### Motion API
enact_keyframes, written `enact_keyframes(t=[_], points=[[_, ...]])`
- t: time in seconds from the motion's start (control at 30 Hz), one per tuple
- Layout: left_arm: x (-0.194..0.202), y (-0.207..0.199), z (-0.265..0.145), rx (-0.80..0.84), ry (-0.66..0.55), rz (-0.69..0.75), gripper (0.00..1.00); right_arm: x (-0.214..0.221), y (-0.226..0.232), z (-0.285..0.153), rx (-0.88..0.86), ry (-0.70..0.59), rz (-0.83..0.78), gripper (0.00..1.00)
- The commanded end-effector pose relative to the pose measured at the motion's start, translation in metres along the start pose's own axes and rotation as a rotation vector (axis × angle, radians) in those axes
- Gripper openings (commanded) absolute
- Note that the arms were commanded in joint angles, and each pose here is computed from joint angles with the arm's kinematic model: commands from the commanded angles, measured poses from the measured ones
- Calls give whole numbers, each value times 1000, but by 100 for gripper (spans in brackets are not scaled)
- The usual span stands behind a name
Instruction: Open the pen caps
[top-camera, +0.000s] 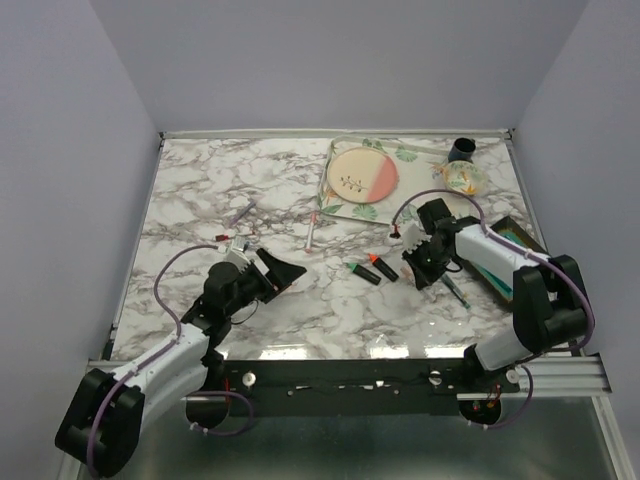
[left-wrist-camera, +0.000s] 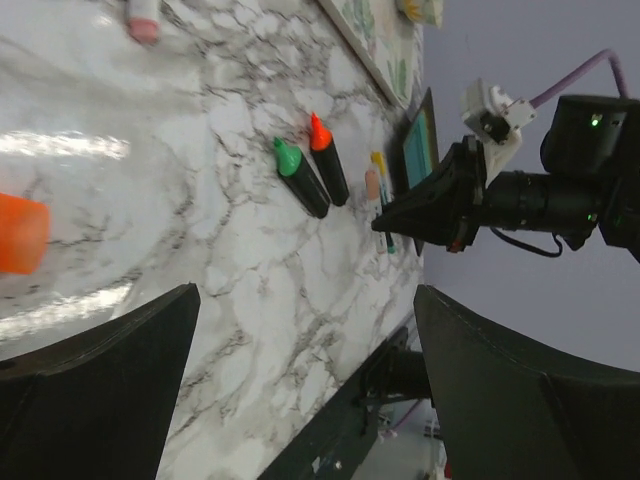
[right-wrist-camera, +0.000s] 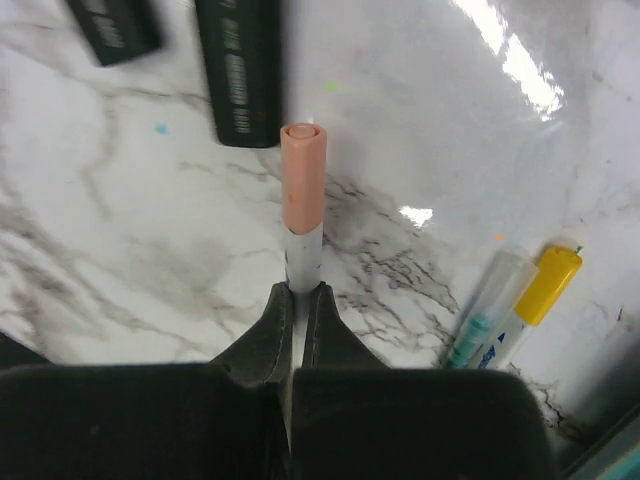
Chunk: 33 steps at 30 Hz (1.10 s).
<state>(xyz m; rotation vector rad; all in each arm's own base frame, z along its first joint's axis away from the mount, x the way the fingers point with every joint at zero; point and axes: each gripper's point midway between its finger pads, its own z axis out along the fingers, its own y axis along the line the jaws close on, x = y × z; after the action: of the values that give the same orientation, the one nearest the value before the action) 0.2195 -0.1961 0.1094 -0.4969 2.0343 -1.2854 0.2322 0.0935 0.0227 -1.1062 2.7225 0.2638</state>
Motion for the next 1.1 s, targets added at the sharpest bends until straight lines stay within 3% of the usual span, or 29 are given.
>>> enact_keyframes(t=[0.0,0.13,0.27,0.4,0.7,0.97,1.03,1.07], points=[[1,-69,14,212,0,6,96,-46,45,-42,-202,-287,-139,1],[18,-97,36,260,32,12,90,-53,83,-68,-368,-416,-230,1],[38,-110,70,273,63,-13,84,-61,96,-87,-414,-501,-266,1],[60,-138,97,312,91,-17,82,-63,101,-92,-436,-520,-272,1],[94,-148,123,286,137,8,78,-64,98,-90,-422,-514,-253,1],[103,-140,132,213,145,50,48,-67,98,-94,-415,-532,-247,1],[106,-137,133,202,154,51,30,-68,97,-94,-412,-532,-242,1],[107,-136,134,201,156,50,26,-67,97,-93,-412,-532,-242,0]])
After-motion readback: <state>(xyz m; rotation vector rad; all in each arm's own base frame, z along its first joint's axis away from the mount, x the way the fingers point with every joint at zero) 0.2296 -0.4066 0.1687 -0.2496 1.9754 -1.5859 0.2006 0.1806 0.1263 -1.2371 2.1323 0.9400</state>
